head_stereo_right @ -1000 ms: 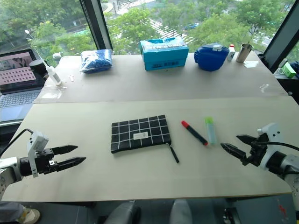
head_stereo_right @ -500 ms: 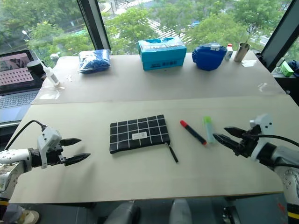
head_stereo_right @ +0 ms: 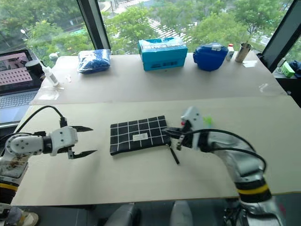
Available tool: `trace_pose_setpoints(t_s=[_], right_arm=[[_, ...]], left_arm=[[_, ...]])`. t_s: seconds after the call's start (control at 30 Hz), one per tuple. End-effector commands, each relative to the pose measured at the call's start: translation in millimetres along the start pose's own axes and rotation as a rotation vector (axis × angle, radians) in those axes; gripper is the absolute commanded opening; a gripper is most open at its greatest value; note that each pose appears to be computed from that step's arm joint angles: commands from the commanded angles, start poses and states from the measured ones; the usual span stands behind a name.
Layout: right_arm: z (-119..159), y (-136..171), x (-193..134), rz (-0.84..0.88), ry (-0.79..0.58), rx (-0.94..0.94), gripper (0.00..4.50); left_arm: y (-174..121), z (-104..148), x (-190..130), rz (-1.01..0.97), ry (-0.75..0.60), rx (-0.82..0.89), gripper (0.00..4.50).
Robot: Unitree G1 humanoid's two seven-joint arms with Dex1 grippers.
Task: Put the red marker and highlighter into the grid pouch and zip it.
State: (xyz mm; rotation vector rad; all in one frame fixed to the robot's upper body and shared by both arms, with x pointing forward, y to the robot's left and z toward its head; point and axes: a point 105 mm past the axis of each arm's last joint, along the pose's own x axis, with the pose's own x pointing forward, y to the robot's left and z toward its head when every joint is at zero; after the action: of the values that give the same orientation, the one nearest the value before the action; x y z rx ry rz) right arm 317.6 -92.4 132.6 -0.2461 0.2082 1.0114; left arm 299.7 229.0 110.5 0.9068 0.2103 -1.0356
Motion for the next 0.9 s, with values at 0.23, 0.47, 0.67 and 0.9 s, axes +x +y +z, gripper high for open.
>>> trace_pose_setpoints(t_s=[0.23, 0.47, 0.67, 0.9], right_arm=[[-32.9, -0.8, 39.7, 0.024, 0.245, -0.315, 0.03], [-28.0, -15.0, 37.9, 0.004, 0.269, -0.396, 0.03], [-28.9, -16.5, 44.0, 0.001, 0.270, -0.401, 0.03], [-30.4, -12.6, 45.7, 0.005, 0.261, -0.385, 0.03]], left_arm=[[3.9, 12.6, 20.2, -0.044, -0.039, 0.239, 4.50], [-3.5, 34.4, 41.5, -0.061, -0.160, 0.307, 4.50], [-2.9, 52.3, 52.8, -0.051, -0.249, 0.304, 4.50], [5.2, 56.6, 56.4, -0.030, -0.276, 0.343, 4.50]])
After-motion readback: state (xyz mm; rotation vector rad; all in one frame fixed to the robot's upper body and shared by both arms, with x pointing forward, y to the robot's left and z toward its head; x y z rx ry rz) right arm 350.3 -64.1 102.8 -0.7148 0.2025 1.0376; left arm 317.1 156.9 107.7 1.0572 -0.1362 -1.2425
